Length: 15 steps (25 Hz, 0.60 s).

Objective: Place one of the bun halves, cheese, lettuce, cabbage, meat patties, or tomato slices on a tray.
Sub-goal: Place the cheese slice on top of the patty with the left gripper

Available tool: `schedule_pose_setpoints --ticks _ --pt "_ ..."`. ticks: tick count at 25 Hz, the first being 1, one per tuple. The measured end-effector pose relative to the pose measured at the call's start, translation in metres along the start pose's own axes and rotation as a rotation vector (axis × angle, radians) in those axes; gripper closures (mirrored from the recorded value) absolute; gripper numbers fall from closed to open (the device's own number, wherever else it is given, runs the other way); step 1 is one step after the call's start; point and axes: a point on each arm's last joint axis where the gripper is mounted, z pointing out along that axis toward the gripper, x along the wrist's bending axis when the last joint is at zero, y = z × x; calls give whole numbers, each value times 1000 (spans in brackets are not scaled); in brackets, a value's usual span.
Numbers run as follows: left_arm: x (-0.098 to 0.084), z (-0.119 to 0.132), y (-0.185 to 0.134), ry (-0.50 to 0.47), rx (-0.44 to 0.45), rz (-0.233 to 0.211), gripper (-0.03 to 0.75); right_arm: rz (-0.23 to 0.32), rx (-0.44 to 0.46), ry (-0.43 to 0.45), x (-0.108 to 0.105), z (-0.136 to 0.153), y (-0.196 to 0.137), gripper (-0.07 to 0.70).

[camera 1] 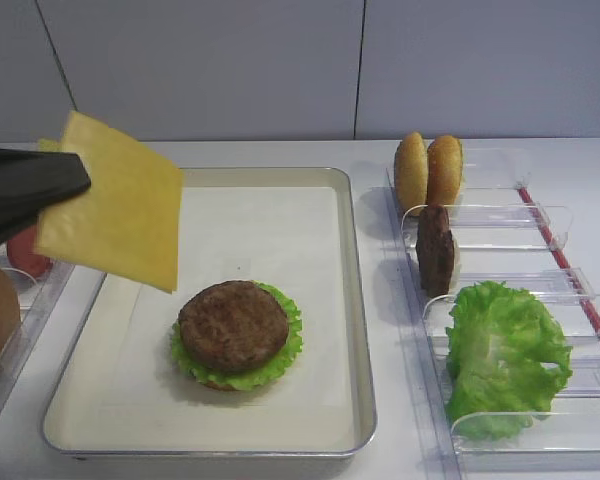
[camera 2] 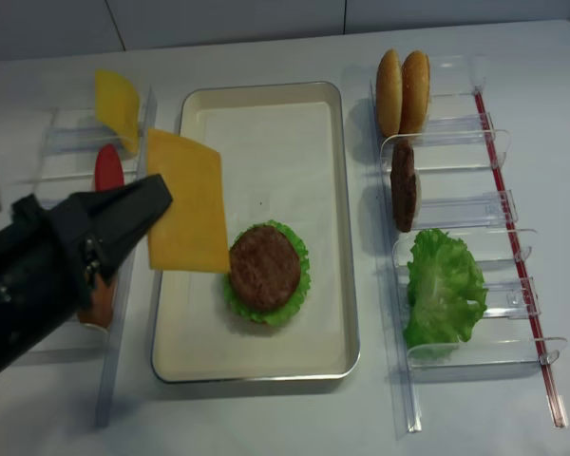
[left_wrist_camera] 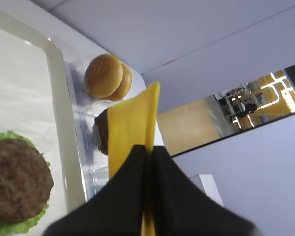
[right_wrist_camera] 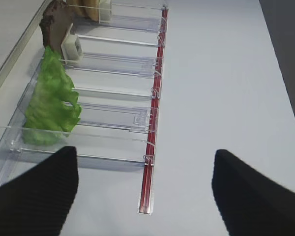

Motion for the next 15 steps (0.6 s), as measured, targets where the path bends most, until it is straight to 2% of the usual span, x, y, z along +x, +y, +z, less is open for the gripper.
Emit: schedule_pose_setpoints --ticks 4,9,15 --pt "26 24 3 2 126 -52 688 0 0 0 0 0 0 67" --pt "52 49 5 -57 250 -127 688 0 0 0 0 0 0 67" --pt "89 74 9 -41 319 -175 688 0 0 0 0 0 0 68"
